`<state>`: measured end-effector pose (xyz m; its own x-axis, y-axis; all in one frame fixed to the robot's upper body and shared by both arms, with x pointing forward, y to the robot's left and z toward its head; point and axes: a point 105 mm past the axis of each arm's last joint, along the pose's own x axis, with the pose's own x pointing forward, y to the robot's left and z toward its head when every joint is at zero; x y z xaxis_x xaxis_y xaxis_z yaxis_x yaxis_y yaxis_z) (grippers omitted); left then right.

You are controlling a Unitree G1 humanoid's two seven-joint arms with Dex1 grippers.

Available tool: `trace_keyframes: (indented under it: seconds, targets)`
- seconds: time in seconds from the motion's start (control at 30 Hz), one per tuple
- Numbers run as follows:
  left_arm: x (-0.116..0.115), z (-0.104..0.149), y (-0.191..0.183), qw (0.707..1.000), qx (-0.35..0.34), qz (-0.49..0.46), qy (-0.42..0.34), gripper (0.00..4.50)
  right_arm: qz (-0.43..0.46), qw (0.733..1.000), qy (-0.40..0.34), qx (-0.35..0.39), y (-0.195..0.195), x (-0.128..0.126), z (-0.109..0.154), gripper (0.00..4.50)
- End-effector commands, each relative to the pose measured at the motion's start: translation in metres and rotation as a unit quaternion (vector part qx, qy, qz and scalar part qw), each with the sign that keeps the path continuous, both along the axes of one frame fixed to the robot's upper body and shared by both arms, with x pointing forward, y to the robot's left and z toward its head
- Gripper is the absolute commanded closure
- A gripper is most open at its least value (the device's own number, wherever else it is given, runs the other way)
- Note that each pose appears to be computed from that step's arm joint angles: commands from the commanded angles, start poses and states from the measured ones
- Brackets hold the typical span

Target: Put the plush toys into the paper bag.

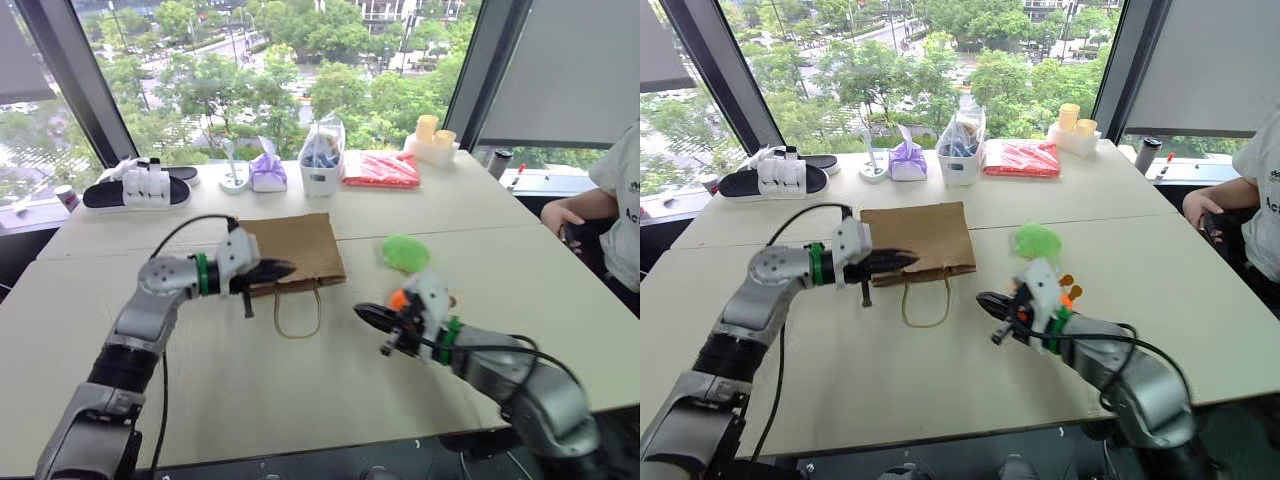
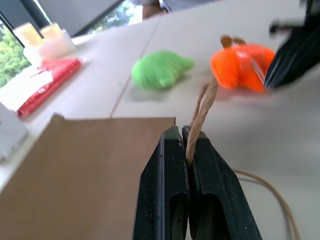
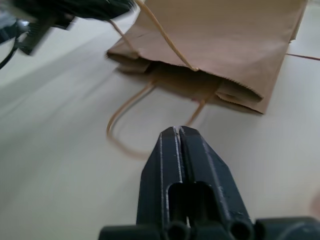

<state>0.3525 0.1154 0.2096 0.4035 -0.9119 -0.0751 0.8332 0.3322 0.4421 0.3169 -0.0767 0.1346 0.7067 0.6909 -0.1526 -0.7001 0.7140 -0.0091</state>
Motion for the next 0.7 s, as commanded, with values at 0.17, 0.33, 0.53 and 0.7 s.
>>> trace_keyframes:
  seconds: [0.17,0.33,0.53,0.7]
  targets:
    - [-0.007,0.038,-0.006,0.998,-0.058,-0.013,0.000,4.47,-0.046,0.998,-0.011,0.045,0.038,0.052,-0.010,4.50]
    - [-0.013,0.061,-0.011,0.994,-0.108,-0.012,0.002,4.47,-0.080,0.995,0.002,0.066,0.068,0.087,-0.021,4.50]
    - [-0.013,0.108,-0.011,0.980,-0.201,0.007,-0.008,4.47,-0.090,0.995,-0.014,0.035,0.077,0.098,-0.037,4.50]
    - [-0.006,0.163,0.004,0.954,-0.292,0.042,-0.045,4.47,-0.080,0.996,-0.021,0.022,0.071,0.095,-0.043,4.50]
